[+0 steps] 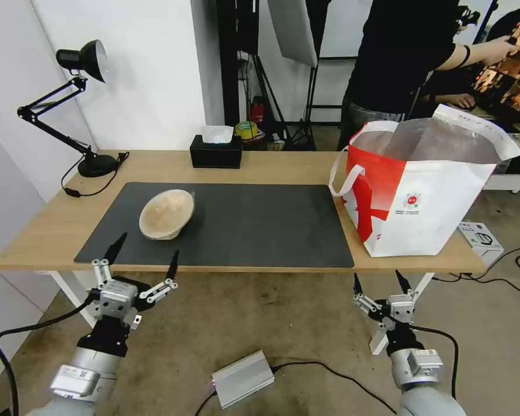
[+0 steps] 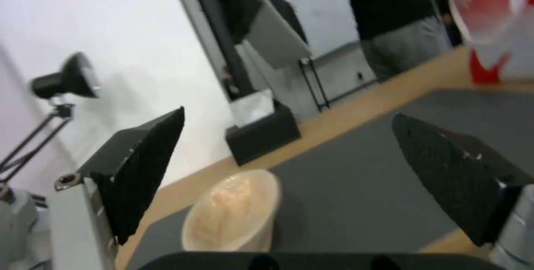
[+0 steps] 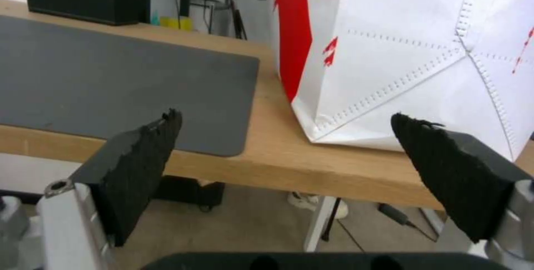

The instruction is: Pick up the trash from the table and place it into the takeout bag.

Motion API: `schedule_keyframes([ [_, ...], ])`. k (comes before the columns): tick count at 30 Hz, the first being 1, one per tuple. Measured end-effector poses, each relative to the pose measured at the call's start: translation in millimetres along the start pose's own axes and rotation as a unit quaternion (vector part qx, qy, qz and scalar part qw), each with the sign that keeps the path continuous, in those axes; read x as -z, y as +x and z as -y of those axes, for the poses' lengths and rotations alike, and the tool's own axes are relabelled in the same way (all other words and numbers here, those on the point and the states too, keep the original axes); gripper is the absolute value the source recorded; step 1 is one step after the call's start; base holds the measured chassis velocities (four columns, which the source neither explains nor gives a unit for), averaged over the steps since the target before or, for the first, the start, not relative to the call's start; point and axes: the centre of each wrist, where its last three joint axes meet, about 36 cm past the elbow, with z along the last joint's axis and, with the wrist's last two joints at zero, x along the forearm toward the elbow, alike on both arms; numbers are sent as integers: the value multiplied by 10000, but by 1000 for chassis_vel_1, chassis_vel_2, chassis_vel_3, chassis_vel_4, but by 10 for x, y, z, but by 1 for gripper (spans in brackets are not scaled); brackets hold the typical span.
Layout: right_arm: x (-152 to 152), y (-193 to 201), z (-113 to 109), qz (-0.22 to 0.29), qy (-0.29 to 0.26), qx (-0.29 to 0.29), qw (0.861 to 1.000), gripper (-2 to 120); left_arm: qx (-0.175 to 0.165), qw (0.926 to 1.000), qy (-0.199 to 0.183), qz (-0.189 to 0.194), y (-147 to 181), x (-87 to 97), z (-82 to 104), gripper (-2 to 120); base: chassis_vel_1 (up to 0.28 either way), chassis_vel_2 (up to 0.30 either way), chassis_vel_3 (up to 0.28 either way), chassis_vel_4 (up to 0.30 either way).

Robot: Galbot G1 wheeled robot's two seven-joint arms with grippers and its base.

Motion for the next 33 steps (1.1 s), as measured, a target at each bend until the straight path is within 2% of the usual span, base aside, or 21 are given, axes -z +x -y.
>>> schedule_keyframes([
  [1, 0, 0, 0, 0, 0, 0, 10000, 97, 0, 10000, 0, 0, 0, 0, 0, 100, 0, 0, 0, 0],
  [4, 5, -1, -6, 1, -2, -1, 10000, 97, -292, 9994, -189, -28, -22, -121, -79, 100, 0, 0, 0, 0],
  [12, 20, 0, -34, 12, -15, -6, 10000, 97, -590, 9969, -507, -109, -103, -310, -242, 100, 0, 0, 0, 0],
  [26, 16, 12, -51, -1, 2, 2, 10000, 97, -645, 9947, -794, -106, -302, -488, -476, 100, 0, 0, 0, 0],
  [33, 12, 15, -60, -9, 4, 14, 10000, 97, -646, 9944, -831, -82, -385, -508, -550, 100, 0, 0, 0, 0],
])
